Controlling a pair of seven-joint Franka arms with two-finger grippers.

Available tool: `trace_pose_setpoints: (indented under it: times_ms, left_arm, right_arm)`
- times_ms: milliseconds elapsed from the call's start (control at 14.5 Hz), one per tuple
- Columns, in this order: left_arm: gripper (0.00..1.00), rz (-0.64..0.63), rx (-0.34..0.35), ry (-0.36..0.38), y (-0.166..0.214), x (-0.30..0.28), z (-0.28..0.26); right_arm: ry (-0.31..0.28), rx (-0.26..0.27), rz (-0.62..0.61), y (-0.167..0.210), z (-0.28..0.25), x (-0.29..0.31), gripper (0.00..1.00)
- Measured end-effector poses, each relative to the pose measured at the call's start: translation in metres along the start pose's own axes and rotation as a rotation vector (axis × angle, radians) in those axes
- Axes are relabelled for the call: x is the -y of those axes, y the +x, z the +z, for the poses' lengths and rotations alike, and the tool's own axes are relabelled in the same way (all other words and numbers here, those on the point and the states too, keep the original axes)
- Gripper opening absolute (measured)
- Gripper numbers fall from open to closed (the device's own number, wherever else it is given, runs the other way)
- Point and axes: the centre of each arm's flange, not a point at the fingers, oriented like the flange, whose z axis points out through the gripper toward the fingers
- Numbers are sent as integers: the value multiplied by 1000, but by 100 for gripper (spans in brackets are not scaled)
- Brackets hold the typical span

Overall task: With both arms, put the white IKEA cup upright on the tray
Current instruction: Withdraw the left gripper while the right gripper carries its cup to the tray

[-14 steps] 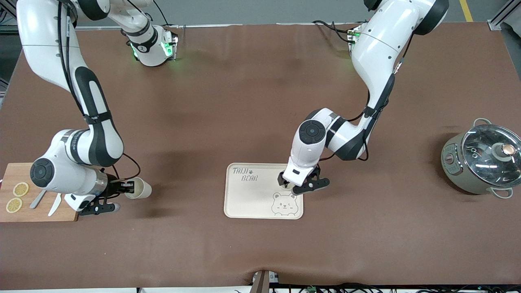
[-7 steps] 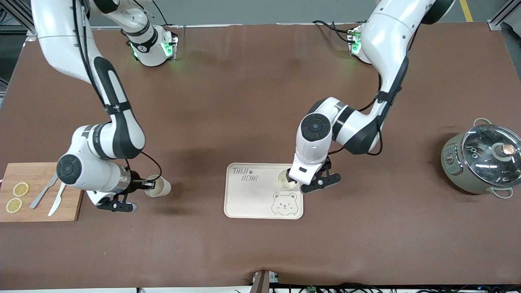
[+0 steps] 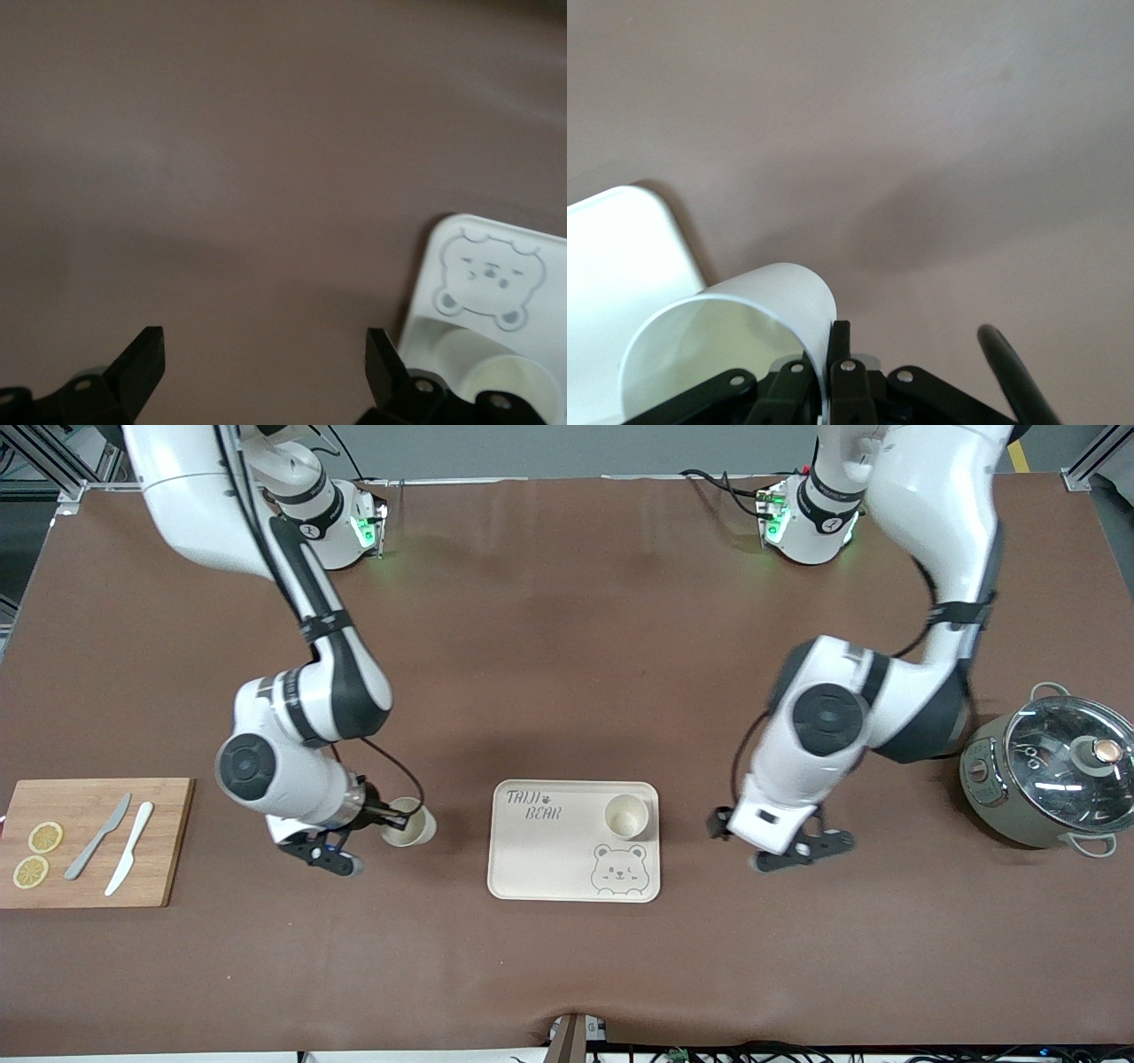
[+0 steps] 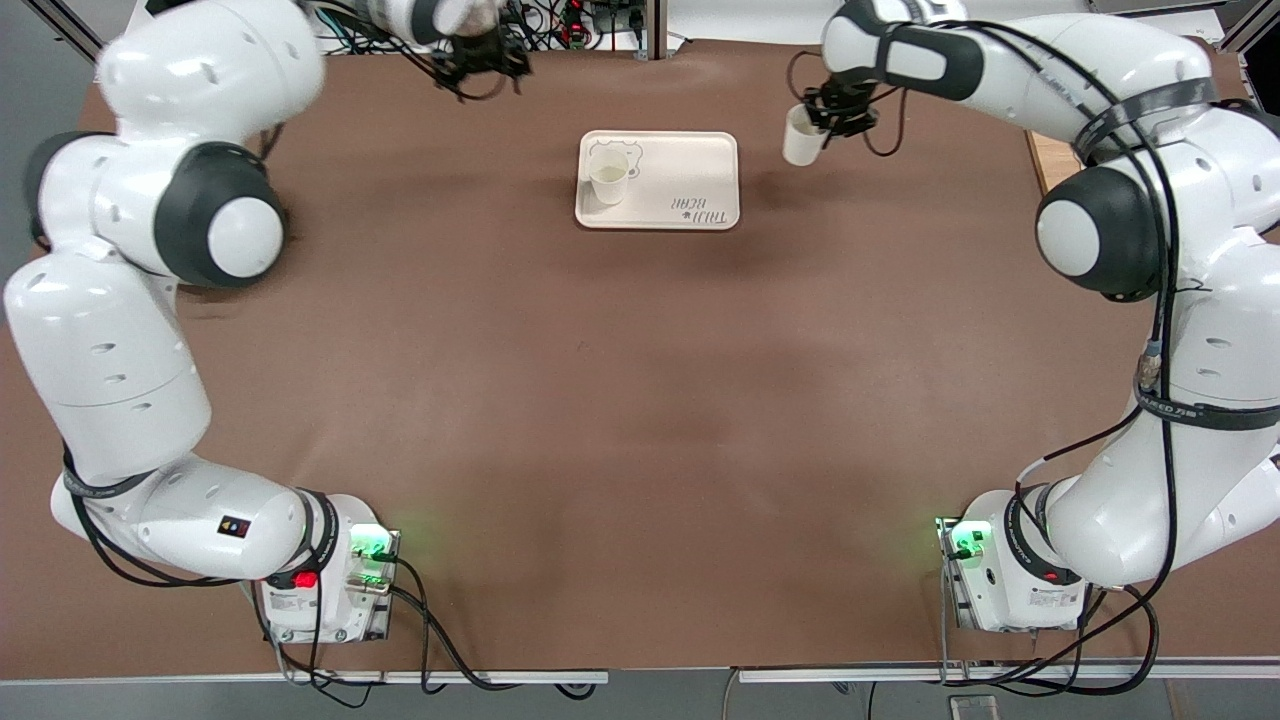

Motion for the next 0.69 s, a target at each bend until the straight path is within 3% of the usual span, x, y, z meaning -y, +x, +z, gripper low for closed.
trace_pose_setpoints:
  times_ms: [414, 690]
  left_arm:
    - [100, 100, 6, -5, 55, 129, -11]
    - [100, 144, 11, -1, 59, 150, -22]
  right_arm:
    - [43, -45, 131, -50, 9, 60, 4]
    - [97, -89, 220, -66, 25, 84, 4]
